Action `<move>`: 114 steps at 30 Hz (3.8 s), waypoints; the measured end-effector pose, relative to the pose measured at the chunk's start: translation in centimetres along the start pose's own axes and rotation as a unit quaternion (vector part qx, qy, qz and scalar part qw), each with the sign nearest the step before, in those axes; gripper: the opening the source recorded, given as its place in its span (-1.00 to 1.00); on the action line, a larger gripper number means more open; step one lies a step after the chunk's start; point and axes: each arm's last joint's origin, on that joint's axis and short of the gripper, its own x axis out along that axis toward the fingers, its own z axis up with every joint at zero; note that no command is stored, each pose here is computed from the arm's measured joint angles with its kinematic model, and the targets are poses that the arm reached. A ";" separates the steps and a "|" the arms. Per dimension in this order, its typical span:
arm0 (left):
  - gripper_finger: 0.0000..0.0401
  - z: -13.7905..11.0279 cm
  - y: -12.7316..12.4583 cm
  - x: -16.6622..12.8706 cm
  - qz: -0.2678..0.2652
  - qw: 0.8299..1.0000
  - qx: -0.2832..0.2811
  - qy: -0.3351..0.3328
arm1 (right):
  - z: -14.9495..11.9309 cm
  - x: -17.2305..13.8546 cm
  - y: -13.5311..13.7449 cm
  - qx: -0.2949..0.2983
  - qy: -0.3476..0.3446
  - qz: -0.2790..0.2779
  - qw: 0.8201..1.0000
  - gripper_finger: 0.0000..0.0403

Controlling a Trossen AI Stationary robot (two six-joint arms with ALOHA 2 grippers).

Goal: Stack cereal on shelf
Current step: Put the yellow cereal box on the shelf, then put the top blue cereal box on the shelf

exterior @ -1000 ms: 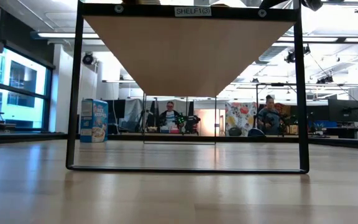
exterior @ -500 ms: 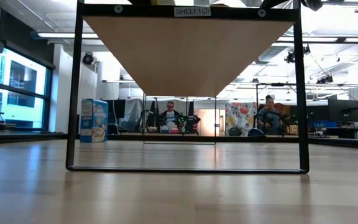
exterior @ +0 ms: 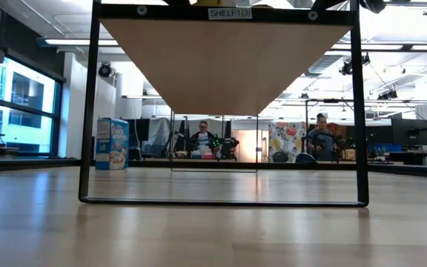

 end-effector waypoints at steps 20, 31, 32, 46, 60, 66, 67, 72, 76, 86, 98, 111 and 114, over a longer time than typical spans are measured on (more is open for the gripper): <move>0.23 -3.8 -0.7 -10.3 0.068 0.957 -0.259 -0.109 | -0.2 0.4 0.3 -0.004 0.001 -0.007 1.000 -1.00; -0.90 -4.8 -7.8 -6.1 -0.019 0.832 -0.516 -0.205 | -0.9 1.5 0.8 -0.019 0.029 -0.014 0.999 -1.00; -0.94 -4.8 -8.4 -5.2 -0.018 0.810 -0.538 -0.231 | -0.9 1.5 0.9 -0.020 0.033 -0.013 0.999 -1.00; -1.00 -6.0 -11.1 3.6 0.018 0.663 -0.698 -0.270 | -1.1 1.8 1.1 -0.023 0.042 -0.014 0.999 -1.00; -1.00 -7.8 -9.0 5.4 0.054 0.655 -0.712 -0.248 | -1.1 1.8 1.0 -0.023 0.042 -0.014 0.999 -1.00; -1.00 -8.6 -8.2 5.6 0.072 0.652 -0.714 -0.245 | -1.1 1.8 1.0 -0.023 0.041 -0.015 0.999 -1.00; -1.00 -8.7 -8.1 5.6 0.074 0.651 -0.714 -0.248 | -1.1 1.8 1.0 -0.023 0.041 -0.015 0.999 -1.00; -1.00 -8.9 -7.6 5.6 0.057 0.657 -0.705 -0.261 | -1.1 1.8 1.0 -0.023 0.039 -0.016 0.999 -1.00; -1.00 -10.1 -8.1 5.0 0.058 0.680 -0.699 -0.213 | -1.1 1.8 1.0 -0.020 0.039 -0.017 0.999 -1.00; -1.00 -10.1 -8.8 4.9 -0.038 0.664 -0.718 -0.203 | -1.1 1.8 1.0 -0.023 0.039 -0.019 0.999 -1.00; -1.00 -9.0 -7.4 6.9 -0.021 0.641 -0.724 -0.254 | -1.1 1.8 0.9 -0.014 0.034 -0.023 0.999 -1.00; -1.00 -13.6 -6.6 1.5 0.078 0.674 -0.690 -0.252 | -1.2 1.8 0.9 -0.016 0.036 -0.025 0.999 -1.00; -0.96 -15.9 -6.6 -1.3 0.168 0.686 -0.665 -0.244 | -1.2 1.8 0.9 -0.017 0.035 -0.026 0.999 -1.00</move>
